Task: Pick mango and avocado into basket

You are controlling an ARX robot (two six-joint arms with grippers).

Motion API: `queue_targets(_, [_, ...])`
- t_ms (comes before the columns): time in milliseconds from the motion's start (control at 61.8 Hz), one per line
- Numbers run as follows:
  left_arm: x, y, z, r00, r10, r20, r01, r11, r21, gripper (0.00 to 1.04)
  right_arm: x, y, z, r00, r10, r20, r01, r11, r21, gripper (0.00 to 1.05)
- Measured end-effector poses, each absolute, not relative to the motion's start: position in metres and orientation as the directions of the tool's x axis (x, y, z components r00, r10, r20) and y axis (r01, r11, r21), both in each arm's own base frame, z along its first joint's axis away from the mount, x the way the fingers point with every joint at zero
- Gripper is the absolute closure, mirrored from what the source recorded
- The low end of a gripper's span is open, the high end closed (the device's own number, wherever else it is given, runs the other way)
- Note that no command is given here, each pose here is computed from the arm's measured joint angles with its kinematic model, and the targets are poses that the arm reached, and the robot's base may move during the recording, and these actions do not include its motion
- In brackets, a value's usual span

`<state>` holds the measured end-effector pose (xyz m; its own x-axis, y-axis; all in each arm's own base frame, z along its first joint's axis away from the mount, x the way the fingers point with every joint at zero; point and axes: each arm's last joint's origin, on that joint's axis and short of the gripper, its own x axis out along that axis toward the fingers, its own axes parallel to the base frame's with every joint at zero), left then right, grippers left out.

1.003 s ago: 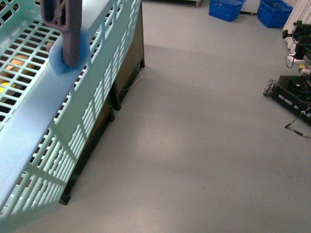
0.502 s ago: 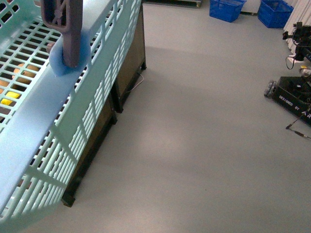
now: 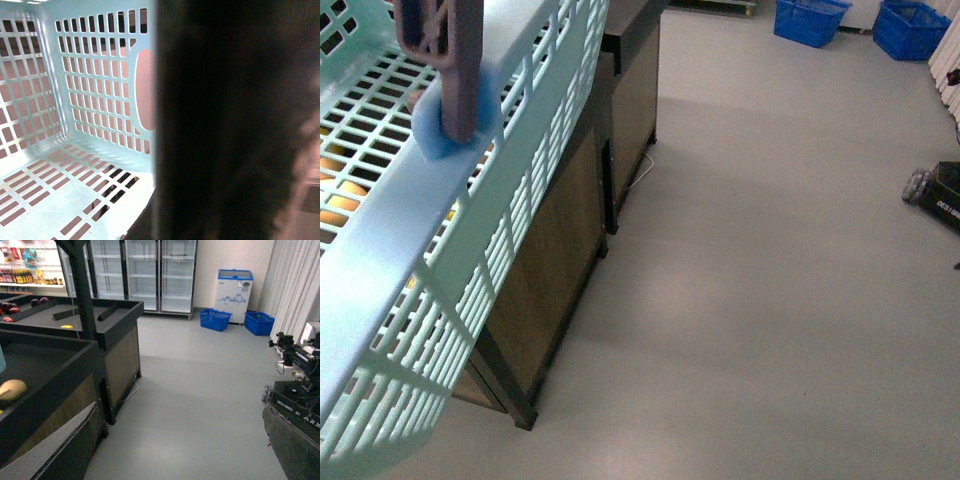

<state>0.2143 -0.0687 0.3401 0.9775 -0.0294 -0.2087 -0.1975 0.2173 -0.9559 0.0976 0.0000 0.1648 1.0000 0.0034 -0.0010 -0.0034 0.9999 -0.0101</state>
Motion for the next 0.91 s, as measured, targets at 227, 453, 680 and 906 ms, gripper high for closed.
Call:
queue_targets(227, [0.2142, -0.0687, 0.3400, 0.977, -0.031, -0.209, -0.197, 0.220, -0.955, 0.99, 0.0977, 0.0000, 0.1648, 1.000, 0.003, -0.001, -0.003, 1.000, -0.010, 0.07])
queue_targets(453, [0.2142, -0.0686, 0.3399, 0.977, -0.029, -0.209, -0.198, 0.222, -0.955, 0.99, 0.0976, 0.0000, 0.1648, 1.000, 0.004, -0.001, -0.004, 1.000, -0.010, 0.07])
queue_targets(680, [0.2138, -0.0685, 0.3398, 0.977, -0.030, -0.209, -0.197, 0.222, -0.955, 0.99, 0.0976, 0.0000, 0.1647, 1.000, 0.003, -0.002, -0.003, 1.000, -0.011, 0.07])
queue_targets(906, [0.2133, -0.0683, 0.3400, 0.978, -0.030, -0.208, -0.196, 0.222, -0.955, 0.99, 0.0977, 0.0000, 0.1646, 1.000, 0.003, -0.002, -0.003, 1.000, -0.010, 0.07])
